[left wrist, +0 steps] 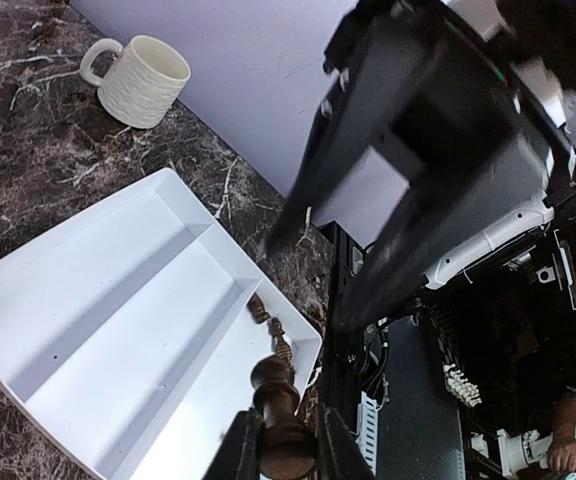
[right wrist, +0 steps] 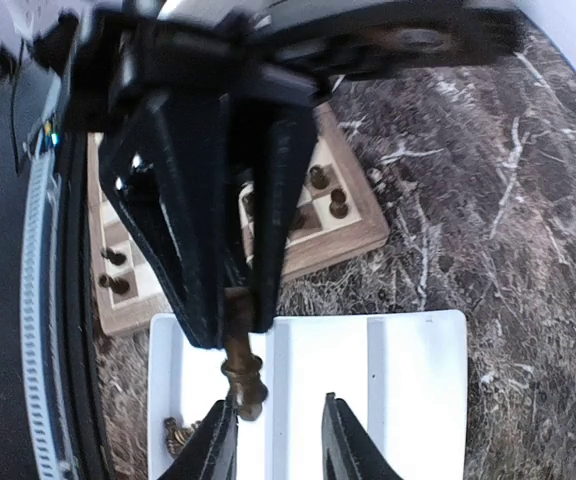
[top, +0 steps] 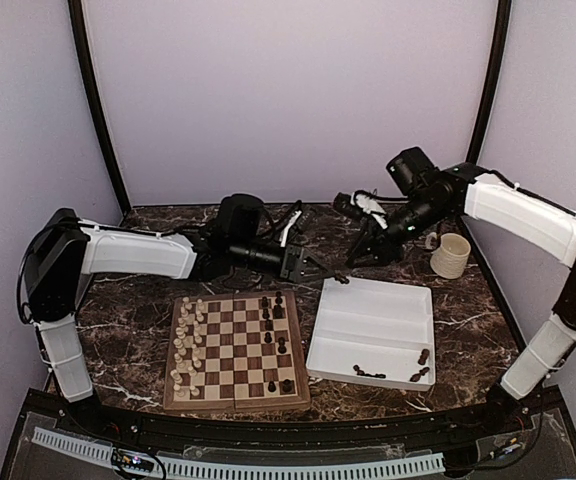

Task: Set up the chess pieces on the board
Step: Pass from the right arm to the left, then pass from the left arm to the right

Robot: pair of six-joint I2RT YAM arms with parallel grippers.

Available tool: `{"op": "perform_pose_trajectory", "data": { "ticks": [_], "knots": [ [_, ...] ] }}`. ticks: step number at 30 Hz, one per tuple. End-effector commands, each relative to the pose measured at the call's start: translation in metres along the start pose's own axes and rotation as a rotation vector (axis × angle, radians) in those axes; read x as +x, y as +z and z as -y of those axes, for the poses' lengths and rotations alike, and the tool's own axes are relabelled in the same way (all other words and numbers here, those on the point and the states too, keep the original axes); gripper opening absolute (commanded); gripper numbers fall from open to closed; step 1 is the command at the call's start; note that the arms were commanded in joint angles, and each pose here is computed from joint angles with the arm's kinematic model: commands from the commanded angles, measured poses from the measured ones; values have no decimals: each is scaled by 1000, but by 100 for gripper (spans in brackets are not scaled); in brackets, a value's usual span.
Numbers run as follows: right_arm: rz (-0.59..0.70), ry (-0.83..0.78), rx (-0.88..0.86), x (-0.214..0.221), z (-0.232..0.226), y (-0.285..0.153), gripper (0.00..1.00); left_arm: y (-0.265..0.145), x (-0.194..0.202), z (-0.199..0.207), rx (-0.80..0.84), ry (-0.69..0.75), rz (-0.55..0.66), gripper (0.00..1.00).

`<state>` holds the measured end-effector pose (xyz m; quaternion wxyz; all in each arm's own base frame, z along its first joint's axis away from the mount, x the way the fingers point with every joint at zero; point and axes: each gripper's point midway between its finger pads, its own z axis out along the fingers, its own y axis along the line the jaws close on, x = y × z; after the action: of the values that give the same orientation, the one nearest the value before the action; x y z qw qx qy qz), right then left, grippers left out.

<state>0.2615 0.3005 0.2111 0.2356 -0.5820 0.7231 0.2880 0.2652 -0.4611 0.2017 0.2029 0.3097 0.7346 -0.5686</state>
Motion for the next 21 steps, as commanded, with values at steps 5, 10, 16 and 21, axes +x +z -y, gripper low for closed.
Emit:
{"op": "perform_pose_trajectory", "data": {
  "ticks": [5,10,16,21],
  "knots": [
    [448,241,-240,-39,7,-74,40,-43,-62,63,62,267,319,8],
    [537,444,-465,-47,10,-73,50,-58,-85,72,46,311,467,8],
    [559,508,-575,-53,7,-74,51,-57,-89,68,39,302,491,9],
    [556,496,-583,-57,-2,-71,52,-54,-88,70,51,300,490,9]
  ]
}}
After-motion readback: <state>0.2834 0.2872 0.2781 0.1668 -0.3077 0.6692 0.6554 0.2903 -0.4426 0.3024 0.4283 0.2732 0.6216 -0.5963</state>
